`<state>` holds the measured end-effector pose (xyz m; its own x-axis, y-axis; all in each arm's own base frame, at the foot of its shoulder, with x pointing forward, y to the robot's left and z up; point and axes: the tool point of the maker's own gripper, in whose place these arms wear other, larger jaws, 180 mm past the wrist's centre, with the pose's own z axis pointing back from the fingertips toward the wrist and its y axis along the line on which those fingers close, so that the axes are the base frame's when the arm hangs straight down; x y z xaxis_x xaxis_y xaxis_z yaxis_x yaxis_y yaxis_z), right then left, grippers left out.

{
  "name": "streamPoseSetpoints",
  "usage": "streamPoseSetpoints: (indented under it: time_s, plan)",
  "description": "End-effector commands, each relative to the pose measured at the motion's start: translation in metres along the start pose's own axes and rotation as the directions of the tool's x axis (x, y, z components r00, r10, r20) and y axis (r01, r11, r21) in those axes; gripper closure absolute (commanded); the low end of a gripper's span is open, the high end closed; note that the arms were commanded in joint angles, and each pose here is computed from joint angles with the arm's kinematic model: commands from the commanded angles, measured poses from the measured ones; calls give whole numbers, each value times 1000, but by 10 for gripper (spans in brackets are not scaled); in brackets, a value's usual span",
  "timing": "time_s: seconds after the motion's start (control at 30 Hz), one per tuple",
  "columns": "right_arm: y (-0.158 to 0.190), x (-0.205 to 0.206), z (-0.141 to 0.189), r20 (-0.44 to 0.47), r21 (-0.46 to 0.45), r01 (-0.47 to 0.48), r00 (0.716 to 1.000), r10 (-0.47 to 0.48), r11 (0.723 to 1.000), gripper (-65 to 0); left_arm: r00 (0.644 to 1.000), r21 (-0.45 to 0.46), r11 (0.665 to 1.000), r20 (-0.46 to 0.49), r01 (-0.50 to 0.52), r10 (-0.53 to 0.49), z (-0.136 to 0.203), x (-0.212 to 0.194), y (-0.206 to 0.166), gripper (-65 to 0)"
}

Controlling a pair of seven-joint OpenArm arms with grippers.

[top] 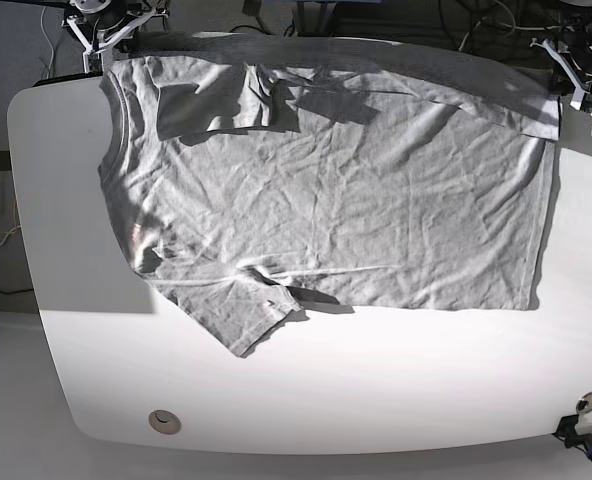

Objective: Fold the T-shirt properly

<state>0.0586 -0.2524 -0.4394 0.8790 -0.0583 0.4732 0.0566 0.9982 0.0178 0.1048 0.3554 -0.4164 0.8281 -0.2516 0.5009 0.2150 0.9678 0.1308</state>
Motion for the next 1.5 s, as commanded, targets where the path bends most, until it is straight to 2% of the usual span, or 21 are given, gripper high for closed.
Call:
streamPoseSetpoints:
  time_s: [0.0,0.2,0.5,0.57,0.7,0.8,0.9,1.2,1.47]
  plan:
    - [-4,9,3,32,-6,-8,999,8,1000,0,995,18,999,-90,33,-31,4,-18,6,0]
    - [1,33,5,90,-3,-28,996,28,1000,0,996,20,999,-83,33,-31,3,-15,7,0]
    - [0,34,5,90,-9,-31,995,32,999,0,996,17,999,-83,37,-36,2,-14,6,0]
    - [0,34,6,89,-9,-35,995,35,999,-62,997,23,999,-69,38,-36,1,-9,9,0]
    - [1,37,7,96,-9,-43,994,44,999,-230,999,57,998,-39,30,-28,1,3,20,-204]
    - [1,38,10,78,-12,-58,995,58,998,-382,999,75,997,-23,27,-25,0,12,27,-223]
    - [4,47,13,97,-12,-71,993,72,997,-470,998,102,993,-43,53,-49,2,22,43,-227]
    - [3,68,11,145,-14,-93,985,94,996,-471,998,128,990,24,62,-66,-1,54,50,-226]
    - [4,96,2,194,-16,-84,977,86,996,-476,996,130,989,39,74,-80,0,61,48,-226]
